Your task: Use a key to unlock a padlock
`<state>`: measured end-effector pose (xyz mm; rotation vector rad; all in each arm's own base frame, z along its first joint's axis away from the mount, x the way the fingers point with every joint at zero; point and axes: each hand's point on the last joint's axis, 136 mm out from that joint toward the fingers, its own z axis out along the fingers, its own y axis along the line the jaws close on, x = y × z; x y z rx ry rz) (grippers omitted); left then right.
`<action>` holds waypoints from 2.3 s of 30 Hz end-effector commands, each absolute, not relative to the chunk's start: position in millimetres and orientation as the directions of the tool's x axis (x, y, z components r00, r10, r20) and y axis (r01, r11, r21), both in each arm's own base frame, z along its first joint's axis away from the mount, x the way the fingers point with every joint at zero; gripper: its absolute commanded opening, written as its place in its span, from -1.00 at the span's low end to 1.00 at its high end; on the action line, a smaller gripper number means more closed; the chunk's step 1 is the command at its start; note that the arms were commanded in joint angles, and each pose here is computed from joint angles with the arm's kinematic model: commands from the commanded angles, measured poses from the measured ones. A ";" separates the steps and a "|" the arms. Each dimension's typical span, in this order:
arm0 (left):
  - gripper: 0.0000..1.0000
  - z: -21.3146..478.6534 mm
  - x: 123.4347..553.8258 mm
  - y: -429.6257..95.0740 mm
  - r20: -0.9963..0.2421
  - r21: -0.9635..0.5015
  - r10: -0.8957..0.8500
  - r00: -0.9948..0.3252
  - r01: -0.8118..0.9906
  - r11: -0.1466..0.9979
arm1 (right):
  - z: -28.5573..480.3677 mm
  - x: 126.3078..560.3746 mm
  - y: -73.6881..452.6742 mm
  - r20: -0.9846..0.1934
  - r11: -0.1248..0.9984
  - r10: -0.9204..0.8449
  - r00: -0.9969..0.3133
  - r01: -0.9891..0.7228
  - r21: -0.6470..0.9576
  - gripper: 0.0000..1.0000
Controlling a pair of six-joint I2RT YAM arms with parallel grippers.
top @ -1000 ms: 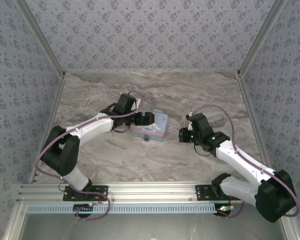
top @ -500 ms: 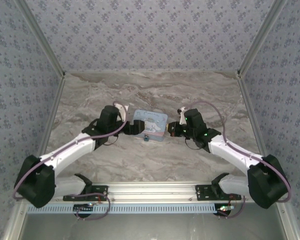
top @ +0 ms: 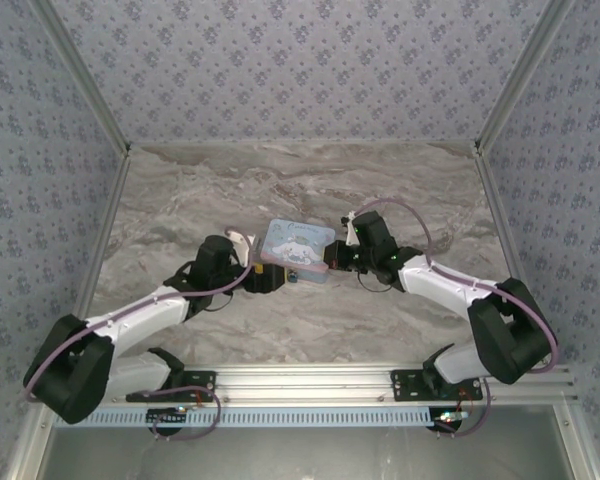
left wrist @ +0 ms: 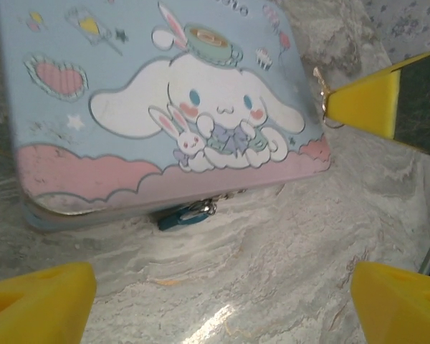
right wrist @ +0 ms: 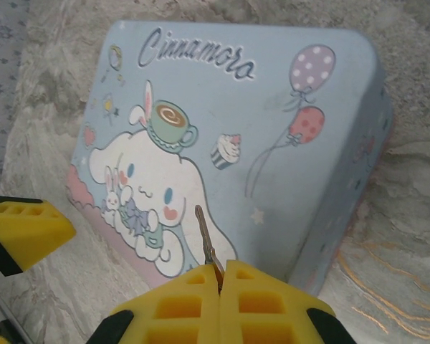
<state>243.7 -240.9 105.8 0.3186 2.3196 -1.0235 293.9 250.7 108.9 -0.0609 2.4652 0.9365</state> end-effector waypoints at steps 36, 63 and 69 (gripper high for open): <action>0.33 59.7 262.0 -282.7 -0.675 -0.542 0.067 -0.735 0.555 0.632 | 72.6 280.0 244.6 -0.457 0.862 0.020 -0.889 -0.216 0.458 -1.00; -0.07 62.2 285.5 -320.0 -0.668 -0.599 0.036 -0.743 0.567 0.565 | 62.7 270.8 247.4 -0.447 0.881 0.001 -0.894 -0.211 0.424 -1.00; -0.18 64.8 289.6 -319.7 -0.665 -0.616 -0.003 -0.747 0.547 0.567 | 62.5 269.7 246.0 -0.451 0.886 0.012 -0.893 -0.199 0.419 -1.00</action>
